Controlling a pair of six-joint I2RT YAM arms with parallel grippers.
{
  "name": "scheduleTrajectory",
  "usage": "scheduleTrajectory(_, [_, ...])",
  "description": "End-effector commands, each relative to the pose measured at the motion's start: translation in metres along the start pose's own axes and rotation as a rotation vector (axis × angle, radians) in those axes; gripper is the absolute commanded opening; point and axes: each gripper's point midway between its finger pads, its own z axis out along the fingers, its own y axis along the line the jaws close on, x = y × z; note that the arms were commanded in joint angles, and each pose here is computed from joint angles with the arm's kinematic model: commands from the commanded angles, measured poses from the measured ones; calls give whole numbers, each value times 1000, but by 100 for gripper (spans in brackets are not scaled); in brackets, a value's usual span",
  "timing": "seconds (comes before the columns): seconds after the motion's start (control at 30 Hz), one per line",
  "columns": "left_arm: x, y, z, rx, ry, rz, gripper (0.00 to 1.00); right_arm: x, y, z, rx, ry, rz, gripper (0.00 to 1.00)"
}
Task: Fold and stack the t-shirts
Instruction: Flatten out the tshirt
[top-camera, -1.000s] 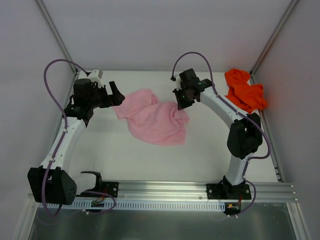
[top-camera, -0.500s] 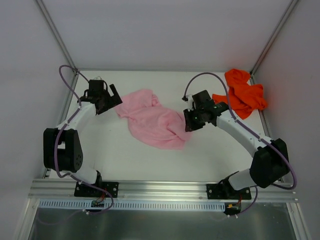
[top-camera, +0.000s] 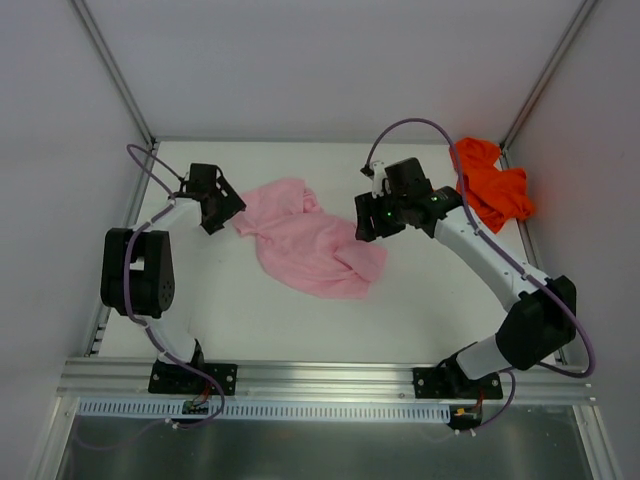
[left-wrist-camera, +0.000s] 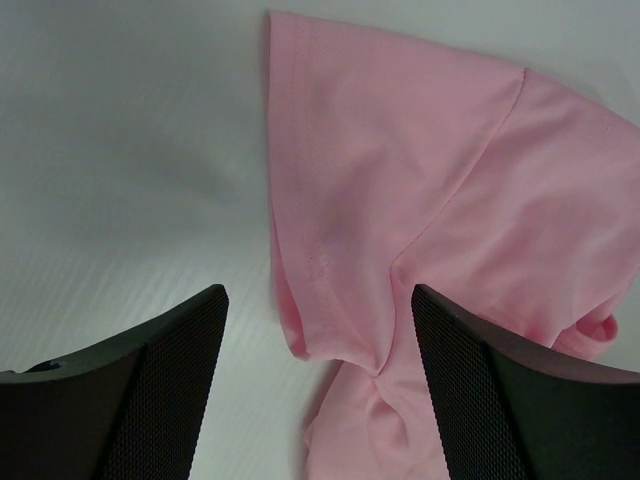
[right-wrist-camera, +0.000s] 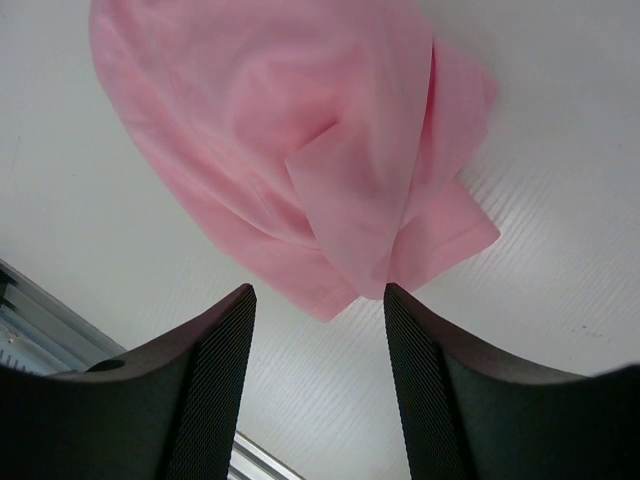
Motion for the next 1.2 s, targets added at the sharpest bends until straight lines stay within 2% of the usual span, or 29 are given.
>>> scheduleTrajectory(0.0, [-7,-17,8,46,-22,-79,74,-31,10,-18,-18,-78,-48,58])
scheduleTrajectory(0.3, [6,-7,26,-8,20,-108,63,-45,9,-21,-2,-81,-61,59])
scheduleTrajectory(0.4, [14,-9,32,-9,37,-97,57,-46,5,-19,17,-71,-62,58])
scheduleTrajectory(0.63, [23,-25,42,37,55,-62,27,-56,1,-20,47,-109,-53,58])
scheduleTrajectory(0.67, [26,-32,42,73,71,-50,14,-56,0,-20,54,-112,-48,58])
scheduleTrajectory(0.73, [24,-36,42,96,69,-27,0,-57,-3,-20,71,-119,-37,58])
scheduleTrajectory(0.83, [11,-59,33,218,30,117,0,-60,-6,-21,94,-135,-15,58])
scheduleTrajectory(0.93, [-15,-115,12,432,-27,254,0,-65,-8,-21,113,-164,23,58])
scheduleTrajectory(1.13, [4,-207,-49,790,20,532,0,-86,-16,-30,177,-248,80,58])
scheduleTrajectory(1.17, [23,-223,-61,845,50,586,0,-87,-34,-36,273,-257,114,58])
